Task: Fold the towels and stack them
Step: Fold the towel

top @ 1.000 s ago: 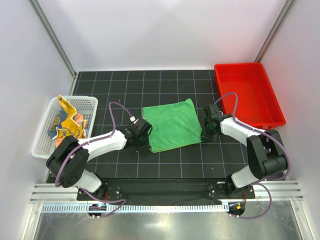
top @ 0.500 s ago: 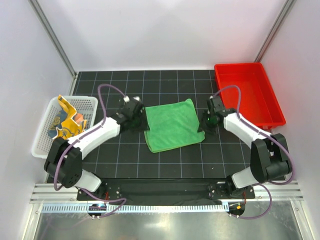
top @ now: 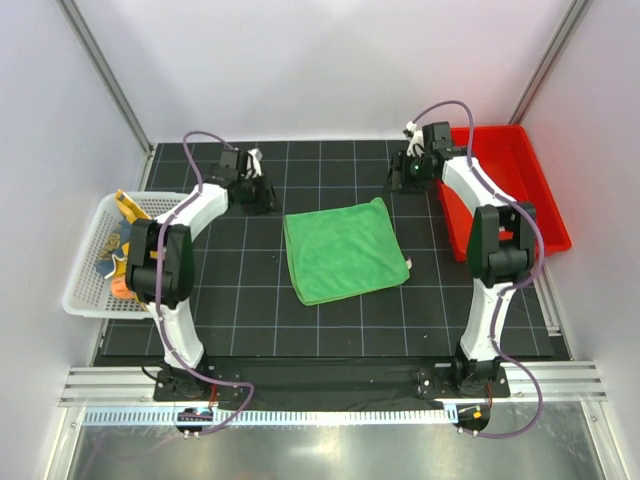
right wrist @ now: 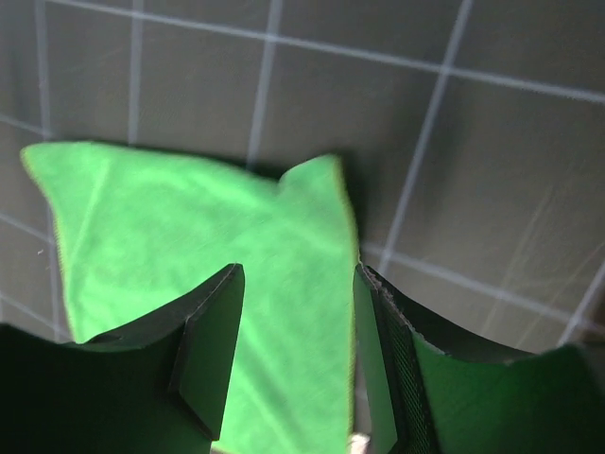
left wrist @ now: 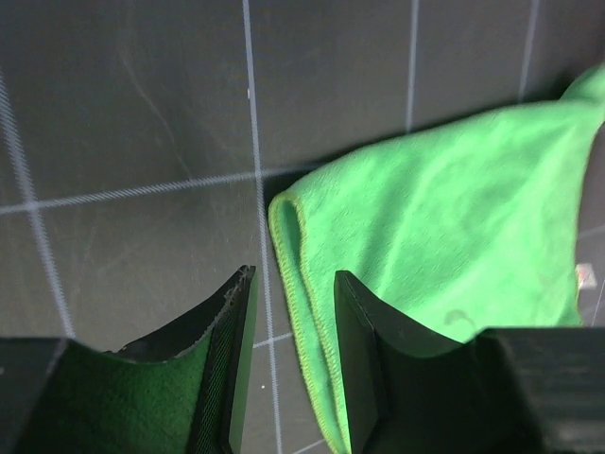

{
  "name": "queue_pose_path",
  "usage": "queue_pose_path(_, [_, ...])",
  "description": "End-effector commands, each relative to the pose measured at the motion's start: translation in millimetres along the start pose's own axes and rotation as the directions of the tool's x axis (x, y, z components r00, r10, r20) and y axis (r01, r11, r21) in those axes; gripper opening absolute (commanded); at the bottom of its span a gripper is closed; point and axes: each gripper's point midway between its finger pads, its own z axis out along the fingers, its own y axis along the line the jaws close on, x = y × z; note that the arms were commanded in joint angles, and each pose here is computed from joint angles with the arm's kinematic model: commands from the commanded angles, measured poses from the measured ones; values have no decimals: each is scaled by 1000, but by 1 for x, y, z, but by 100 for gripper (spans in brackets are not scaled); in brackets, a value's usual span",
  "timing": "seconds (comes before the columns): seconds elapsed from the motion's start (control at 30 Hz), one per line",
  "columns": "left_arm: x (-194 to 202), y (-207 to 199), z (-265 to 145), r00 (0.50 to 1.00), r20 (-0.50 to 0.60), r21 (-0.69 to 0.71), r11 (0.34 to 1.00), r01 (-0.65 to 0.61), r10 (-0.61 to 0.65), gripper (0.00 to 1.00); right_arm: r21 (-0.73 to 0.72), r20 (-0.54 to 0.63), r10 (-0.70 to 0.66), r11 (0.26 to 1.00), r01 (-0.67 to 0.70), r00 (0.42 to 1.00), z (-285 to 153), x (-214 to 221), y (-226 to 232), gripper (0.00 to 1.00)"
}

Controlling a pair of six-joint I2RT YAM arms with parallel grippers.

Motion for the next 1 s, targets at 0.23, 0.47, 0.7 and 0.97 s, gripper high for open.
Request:
queue_pose_path(0.23, [15,-17,30,989,-113,195,978,-70,93,44,-59,-77,17,998,-22,997,11,8,-9,57])
queue_pose_path(0.47, [22,-5,55,983,-163,171,984,-51,79,42,22,-87,110,994,-108,990,13,30,-21,56])
queue_pose_path(0.7, [17,1,68,980,-178,154,986,-61,89,16,241,-99,300,932,-270,949,-4,82,-47,54])
queue_pose_path(0.97, [-10,20,78,989,-151,134,991,17,4,0,232,-34,479,858,-459,877,-34,149,-26,50])
